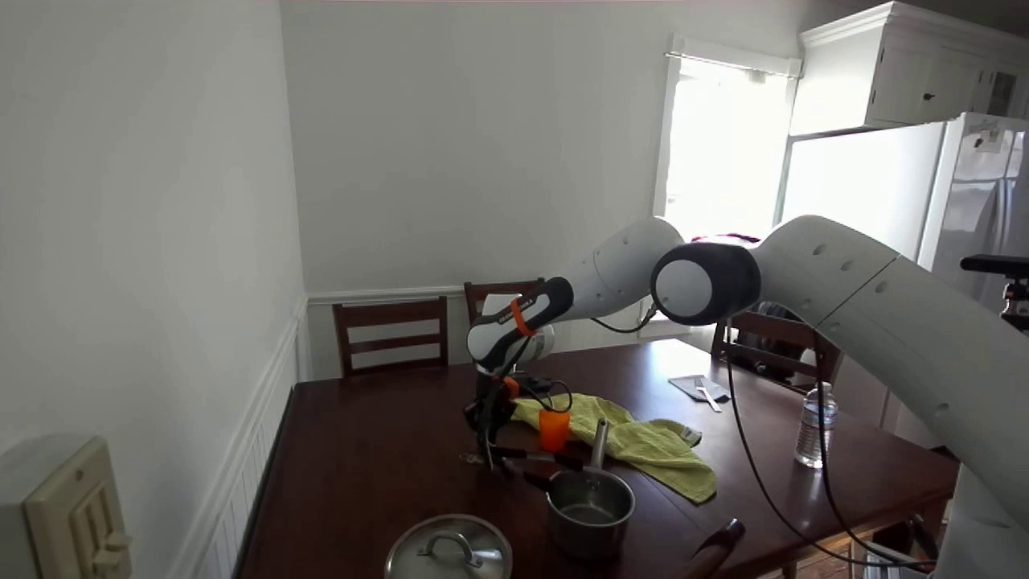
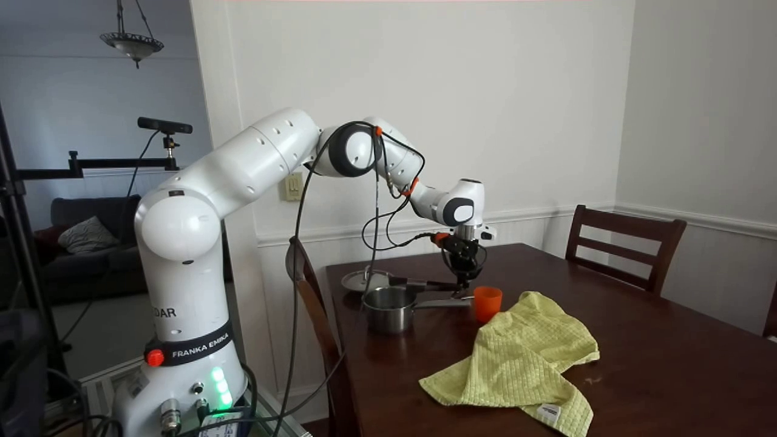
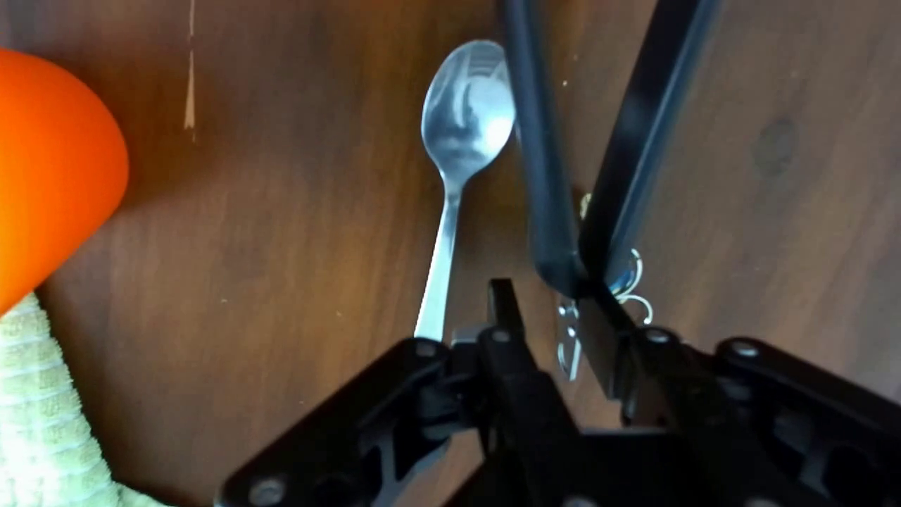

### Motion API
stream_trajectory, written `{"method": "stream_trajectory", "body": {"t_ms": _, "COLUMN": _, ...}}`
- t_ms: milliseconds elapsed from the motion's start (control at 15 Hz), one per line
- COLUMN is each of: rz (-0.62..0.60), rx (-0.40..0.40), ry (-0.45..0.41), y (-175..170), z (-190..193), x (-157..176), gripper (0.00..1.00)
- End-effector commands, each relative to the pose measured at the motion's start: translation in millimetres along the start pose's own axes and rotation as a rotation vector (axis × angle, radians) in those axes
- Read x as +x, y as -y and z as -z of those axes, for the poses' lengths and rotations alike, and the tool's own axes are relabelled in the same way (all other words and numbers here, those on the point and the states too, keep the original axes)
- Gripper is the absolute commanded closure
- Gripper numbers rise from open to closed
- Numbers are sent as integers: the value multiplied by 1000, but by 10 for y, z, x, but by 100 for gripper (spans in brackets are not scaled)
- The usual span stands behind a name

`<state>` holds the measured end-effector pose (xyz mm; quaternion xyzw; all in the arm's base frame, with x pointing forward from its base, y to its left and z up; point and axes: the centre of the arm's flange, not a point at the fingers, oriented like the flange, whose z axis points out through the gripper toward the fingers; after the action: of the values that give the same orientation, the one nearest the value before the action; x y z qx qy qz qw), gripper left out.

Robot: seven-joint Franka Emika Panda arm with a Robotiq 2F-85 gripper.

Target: Put the teaspoon in the orange cup

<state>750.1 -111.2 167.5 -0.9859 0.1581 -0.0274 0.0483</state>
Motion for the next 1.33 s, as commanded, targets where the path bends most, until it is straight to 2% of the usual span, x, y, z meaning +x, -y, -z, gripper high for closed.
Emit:
{"method": "stream_trajectory", "body": {"t_ms": 0, "rz": -43, "rx": 18, "ry": 19, "y": -189, "z": -31, "x": 78, "gripper": 68}}
{"method": "stream_trajectory", "body": {"t_ms": 267, "rz": -66, "rx": 33, "ry": -8, "y": -320, "z": 61, "x": 54, "gripper": 66}}
{"method": "stream_trajectory", "body": {"t_ms": 600, "rz": -65, "rx": 72, "ry": -95, "y": -341, "z": 235, "x": 76, "gripper": 69}}
{"method": "stream_trajectory", "body": {"t_ms": 667, "rz": -66, "rx": 72, "ry": -104, "y": -336, "z": 259, "x": 78, "gripper": 67}}
{"method": "stream_trajectory", "body": {"t_ms": 1000, "rz": -43, "rx": 73, "ry": -63, "y": -328, "z": 162, "x": 44, "gripper": 64}}
{"method": "stream_trajectory", "body": {"t_ms": 1267, "rz": 3, "rx": 70, "ry": -27, "y": -306, "z": 3, "x": -52, "gripper": 67}}
